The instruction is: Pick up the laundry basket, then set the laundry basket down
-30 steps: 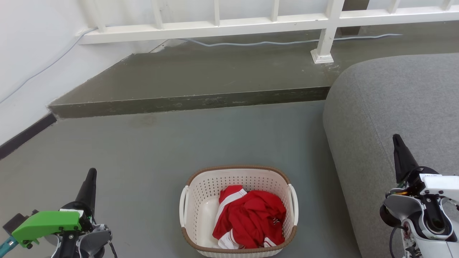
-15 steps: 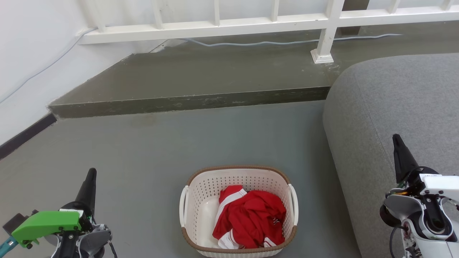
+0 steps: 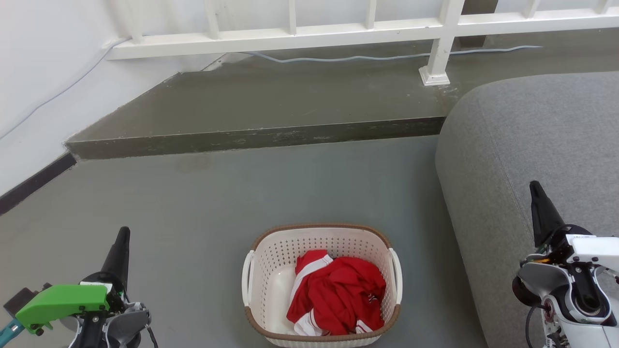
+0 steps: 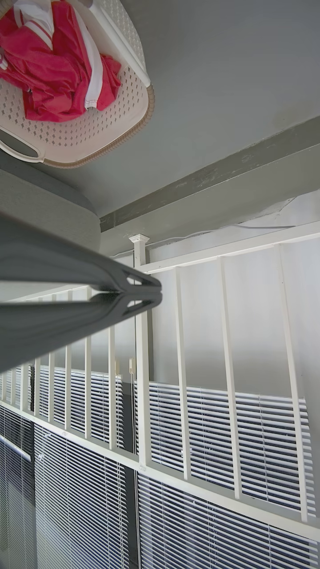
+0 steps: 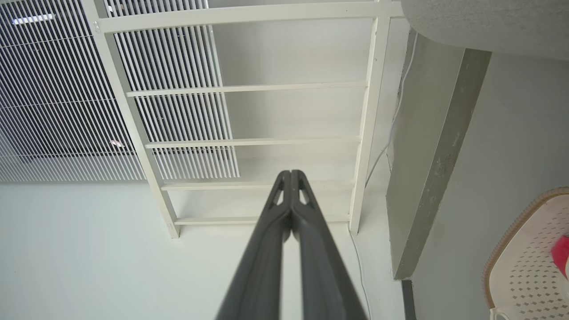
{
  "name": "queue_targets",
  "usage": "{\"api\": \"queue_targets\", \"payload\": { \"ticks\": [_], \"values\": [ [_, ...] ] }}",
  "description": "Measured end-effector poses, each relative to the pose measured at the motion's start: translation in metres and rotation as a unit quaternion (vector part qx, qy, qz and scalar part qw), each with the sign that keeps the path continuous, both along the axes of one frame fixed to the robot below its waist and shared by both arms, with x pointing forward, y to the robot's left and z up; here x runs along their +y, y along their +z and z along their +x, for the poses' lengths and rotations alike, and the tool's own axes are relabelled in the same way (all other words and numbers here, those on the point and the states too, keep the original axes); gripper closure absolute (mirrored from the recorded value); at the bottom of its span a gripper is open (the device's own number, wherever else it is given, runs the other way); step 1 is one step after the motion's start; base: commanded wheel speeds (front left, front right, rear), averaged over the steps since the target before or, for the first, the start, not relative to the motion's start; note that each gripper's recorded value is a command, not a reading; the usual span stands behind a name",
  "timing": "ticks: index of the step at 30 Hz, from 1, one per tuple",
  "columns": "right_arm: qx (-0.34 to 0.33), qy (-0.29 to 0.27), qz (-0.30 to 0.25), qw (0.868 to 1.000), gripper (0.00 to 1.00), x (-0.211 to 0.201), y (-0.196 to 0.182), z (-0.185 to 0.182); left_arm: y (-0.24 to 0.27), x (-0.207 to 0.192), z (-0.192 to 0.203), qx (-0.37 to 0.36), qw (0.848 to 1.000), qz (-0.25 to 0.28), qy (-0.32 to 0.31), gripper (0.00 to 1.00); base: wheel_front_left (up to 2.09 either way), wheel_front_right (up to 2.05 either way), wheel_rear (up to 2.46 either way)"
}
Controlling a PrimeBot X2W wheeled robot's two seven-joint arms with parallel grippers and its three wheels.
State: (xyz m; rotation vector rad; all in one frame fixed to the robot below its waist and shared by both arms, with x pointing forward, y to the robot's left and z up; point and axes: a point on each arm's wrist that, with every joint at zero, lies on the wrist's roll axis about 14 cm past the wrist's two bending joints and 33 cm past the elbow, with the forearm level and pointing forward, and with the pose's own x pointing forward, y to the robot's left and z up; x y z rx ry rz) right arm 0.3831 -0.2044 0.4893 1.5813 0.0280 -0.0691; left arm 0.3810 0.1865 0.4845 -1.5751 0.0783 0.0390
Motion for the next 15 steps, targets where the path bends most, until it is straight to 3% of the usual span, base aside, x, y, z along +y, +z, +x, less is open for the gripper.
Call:
{"api": "queue_targets", "payload": {
  "ticks": [15],
  "values": [
    [0.0, -0.001, 0.0, 1.0, 1.0, -0.0004, 0.0, -0.0001, 0.0001, -0.0001, 0.0, 0.0, 1.0, 0.0, 0.0, 1.0, 0.0, 0.0, 0.0]
  ]
}}
